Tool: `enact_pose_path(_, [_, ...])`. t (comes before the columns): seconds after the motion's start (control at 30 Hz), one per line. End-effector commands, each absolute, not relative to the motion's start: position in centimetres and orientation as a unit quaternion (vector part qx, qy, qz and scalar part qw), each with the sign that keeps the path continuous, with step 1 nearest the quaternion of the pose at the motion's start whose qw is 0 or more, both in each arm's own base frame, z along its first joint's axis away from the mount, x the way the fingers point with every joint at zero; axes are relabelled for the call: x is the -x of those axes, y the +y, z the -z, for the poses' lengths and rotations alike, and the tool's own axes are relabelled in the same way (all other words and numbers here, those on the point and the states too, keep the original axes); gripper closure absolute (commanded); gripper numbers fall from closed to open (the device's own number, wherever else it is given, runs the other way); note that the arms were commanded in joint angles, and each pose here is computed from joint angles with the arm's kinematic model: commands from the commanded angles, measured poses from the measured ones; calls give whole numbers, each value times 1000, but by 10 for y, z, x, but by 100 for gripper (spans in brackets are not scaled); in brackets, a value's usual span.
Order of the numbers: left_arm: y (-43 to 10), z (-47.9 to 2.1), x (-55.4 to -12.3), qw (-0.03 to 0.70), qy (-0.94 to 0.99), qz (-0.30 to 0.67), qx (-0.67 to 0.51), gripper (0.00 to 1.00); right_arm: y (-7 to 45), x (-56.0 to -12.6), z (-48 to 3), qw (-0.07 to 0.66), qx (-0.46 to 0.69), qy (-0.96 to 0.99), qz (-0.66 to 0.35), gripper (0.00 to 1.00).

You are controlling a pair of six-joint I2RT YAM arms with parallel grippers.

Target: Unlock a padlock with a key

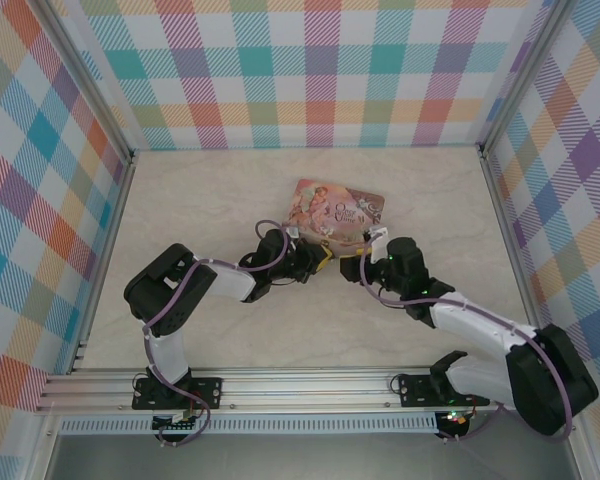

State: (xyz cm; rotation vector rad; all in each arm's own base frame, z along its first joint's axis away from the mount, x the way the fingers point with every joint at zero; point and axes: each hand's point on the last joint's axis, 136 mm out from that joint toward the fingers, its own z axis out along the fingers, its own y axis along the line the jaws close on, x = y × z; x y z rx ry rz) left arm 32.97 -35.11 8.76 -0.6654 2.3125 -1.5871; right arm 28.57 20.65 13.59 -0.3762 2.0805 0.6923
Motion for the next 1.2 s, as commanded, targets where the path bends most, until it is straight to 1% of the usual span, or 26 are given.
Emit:
enact_pose_path(0.0, [-356, -96, -332, 155, 791, 555, 205, 100, 197, -282, -140, 429, 157, 848, -268, 39])
enact_pose_path(0.07, [-357, -88, -331, 154, 795, 551, 204, 100, 197, -285, -146, 431, 156, 848, -266, 37])
enact_pose_path(0.17, [-356, -74, -330, 150, 799, 545, 205, 92, 197, -290, -152, 432, 153, 848, -266, 34])
enact_pose_path(0.27, [-354, -68, -329, 150, 800, 544, 204, 77, 197, -295, -154, 428, 147, 849, -271, 32])
enact_pose_path(0.4, [-348, -72, -328, 165, 806, 534, 196, 56, 194, -300, -155, 422, 136, 852, -279, 31])
enact_pose_path(0.53, [-336, -79, -323, 187, 822, 505, 185, 39, 186, -306, -156, 419, 122, 855, -280, 30])
enact_pose_path(0.63, [-321, -85, -321, 206, 834, 478, 181, 32, 180, -310, -156, 418, 111, 857, -281, 27])
enact_pose_path(0.8, [-291, -102, -330, 240, 845, 444, 173, 26, 174, -314, -155, 404, 82, 857, -308, 22])
enact_pose_path(0.97, [-255, -125, -353, 276, 852, 413, 164, 21, 163, -322, -153, 393, 45, 862, -316, 11])
enact_pose_path(1.07, [-230, -140, -372, 303, 859, 383, 151, 16, 150, -330, -150, 383, 0, 867, -318, 0])
enact_pose_path(1.17, [-207, -150, -394, 338, 869, 338, 129, 7, 139, -338, -147, 371, -41, 868, -328, 0])
